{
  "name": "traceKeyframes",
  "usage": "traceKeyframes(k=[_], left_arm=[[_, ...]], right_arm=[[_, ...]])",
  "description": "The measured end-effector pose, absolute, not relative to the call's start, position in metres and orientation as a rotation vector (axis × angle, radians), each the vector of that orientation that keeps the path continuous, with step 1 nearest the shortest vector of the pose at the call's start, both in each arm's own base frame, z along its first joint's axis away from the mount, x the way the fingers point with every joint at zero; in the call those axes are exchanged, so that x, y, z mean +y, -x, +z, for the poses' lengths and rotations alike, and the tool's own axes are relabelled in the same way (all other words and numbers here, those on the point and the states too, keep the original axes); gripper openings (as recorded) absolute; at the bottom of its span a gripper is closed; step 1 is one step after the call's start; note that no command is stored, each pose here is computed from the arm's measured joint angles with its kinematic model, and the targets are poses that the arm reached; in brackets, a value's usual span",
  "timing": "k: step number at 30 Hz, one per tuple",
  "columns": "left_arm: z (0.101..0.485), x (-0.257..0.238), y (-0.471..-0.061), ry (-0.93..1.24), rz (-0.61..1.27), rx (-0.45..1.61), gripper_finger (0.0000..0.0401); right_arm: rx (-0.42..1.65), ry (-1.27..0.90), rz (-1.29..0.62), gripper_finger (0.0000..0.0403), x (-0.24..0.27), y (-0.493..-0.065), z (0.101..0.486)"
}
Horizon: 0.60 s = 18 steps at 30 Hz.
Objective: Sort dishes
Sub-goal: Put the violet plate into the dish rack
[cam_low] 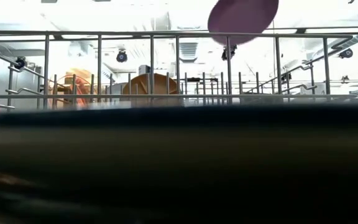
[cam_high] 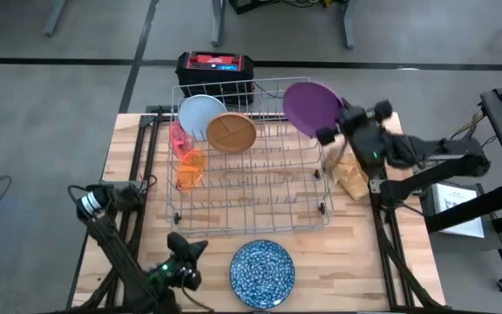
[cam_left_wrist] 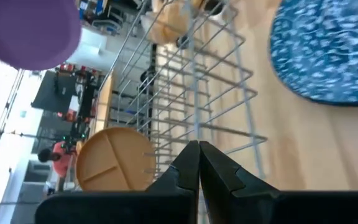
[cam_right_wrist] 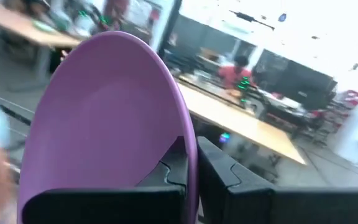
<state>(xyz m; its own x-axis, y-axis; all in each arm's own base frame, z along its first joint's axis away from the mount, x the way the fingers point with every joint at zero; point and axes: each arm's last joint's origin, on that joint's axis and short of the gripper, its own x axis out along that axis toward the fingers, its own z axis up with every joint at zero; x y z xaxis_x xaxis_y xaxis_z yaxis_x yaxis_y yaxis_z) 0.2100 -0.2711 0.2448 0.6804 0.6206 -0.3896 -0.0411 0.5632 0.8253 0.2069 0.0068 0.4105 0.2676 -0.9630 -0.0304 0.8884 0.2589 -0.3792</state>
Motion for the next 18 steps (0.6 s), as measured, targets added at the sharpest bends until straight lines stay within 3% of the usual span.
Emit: traceKeyframes(k=[7, 18], left_arm=[[0.251, -0.244, -0.203, -0.894, 0.462, 0.747, 0.0], [0.27, -0.225, -0.192, -0.854, 0.467, 0.706, 0.0]], right_arm=[[0.371, 0.321, -1.165, 0.0008, -0.065, -0.226, 0.406], [0.413, 0.666, -0.984, 0.0008, -0.115, -0.286, 0.387]])
